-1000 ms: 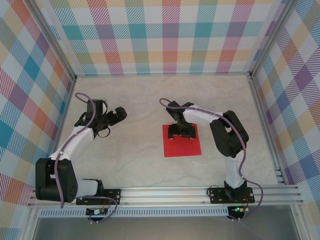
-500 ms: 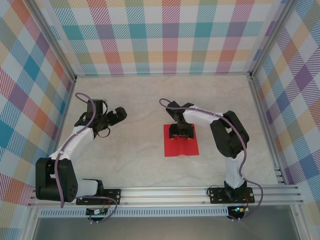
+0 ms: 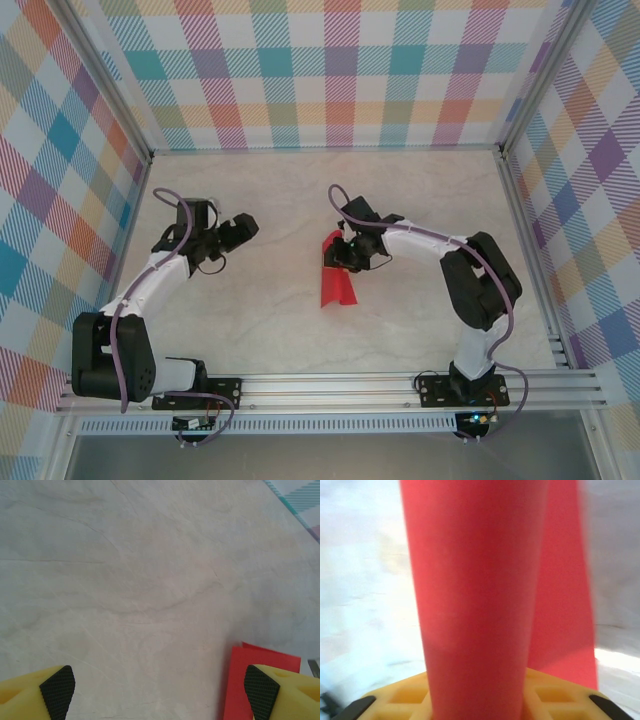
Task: Fold a paper plane with a square sheet of paper (pick it up from the middle)
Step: Fold the square sheet of paper in half at the center of the table, then hold the square sheet of paper at the center of the table.
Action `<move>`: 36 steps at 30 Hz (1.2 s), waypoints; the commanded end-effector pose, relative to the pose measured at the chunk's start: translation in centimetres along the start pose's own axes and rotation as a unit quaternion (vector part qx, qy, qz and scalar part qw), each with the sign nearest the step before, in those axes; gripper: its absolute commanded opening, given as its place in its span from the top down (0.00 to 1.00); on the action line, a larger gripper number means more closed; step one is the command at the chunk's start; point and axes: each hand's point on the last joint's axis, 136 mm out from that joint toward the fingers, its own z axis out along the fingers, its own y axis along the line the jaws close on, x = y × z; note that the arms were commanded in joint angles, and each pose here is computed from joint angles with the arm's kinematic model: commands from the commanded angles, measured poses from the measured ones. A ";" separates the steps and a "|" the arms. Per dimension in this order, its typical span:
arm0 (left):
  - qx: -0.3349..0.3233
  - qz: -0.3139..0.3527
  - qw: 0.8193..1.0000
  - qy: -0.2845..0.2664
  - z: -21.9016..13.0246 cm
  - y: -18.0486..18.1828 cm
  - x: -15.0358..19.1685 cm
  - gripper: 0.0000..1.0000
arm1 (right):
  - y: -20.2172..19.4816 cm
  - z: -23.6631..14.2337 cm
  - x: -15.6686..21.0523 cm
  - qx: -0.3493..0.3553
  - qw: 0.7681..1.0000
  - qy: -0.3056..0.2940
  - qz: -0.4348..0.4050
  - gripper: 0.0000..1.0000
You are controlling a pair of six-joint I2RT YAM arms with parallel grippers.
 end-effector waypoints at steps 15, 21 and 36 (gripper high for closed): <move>0.123 -0.044 0.988 0.083 2.4 -5.5 9.2 0.37 | 3.5 -1.5 -0.1 -0.206 0.978 0.035 0.024 0.69; 0.119 -0.028 0.989 0.080 2.7 -6.1 10.0 0.39 | 0.7 -0.1 0.5 -0.137 0.989 0.046 0.026 0.68; 0.117 0.006 0.984 0.134 6.7 -7.7 12.7 0.48 | -3.7 3.0 0.4 -0.044 0.996 0.051 0.060 0.68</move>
